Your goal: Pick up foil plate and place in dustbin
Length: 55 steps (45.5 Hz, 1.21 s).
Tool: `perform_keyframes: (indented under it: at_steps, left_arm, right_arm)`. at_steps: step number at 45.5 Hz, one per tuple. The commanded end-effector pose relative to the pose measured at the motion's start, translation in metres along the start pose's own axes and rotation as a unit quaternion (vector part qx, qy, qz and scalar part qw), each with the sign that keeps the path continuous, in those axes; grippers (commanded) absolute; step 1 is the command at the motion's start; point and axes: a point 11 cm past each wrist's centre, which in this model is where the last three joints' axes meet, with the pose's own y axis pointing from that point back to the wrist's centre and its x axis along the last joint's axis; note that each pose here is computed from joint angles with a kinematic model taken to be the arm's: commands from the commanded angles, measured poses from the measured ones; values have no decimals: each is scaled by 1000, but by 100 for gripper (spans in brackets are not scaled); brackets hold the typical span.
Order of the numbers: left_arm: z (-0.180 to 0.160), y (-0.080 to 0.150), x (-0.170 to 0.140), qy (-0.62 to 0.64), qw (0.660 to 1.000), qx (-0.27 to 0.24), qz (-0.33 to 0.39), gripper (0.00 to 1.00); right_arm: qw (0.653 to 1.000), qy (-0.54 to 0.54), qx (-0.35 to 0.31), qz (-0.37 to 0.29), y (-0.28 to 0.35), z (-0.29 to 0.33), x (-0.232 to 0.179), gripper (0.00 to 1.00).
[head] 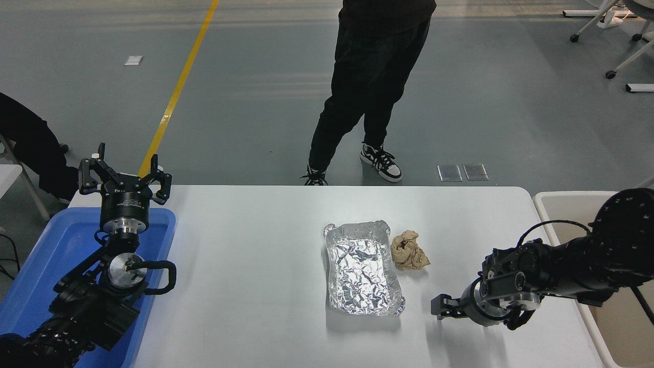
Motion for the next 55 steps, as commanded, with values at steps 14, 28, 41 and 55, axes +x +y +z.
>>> perform_keyframes:
  at_steps: [14,28,41,55]
  left_arm:
    - [1,0,0,-1,1000,-1,0,99]
    - [1,0,0,-1,1000,-1,0,99]
    - [1,0,0,-1,1000,-1,0,99]
    - [1,0,0,0,1000,-2,0,99]
  right_arm:
    - [1000,1,3,4,4,-3,5,100]
    - [999,23,6,38,65,-13,51,100]
    - [995,72,14,74,189,-38,99,100]
    - [989,93,74,85,283,-108,101,100]
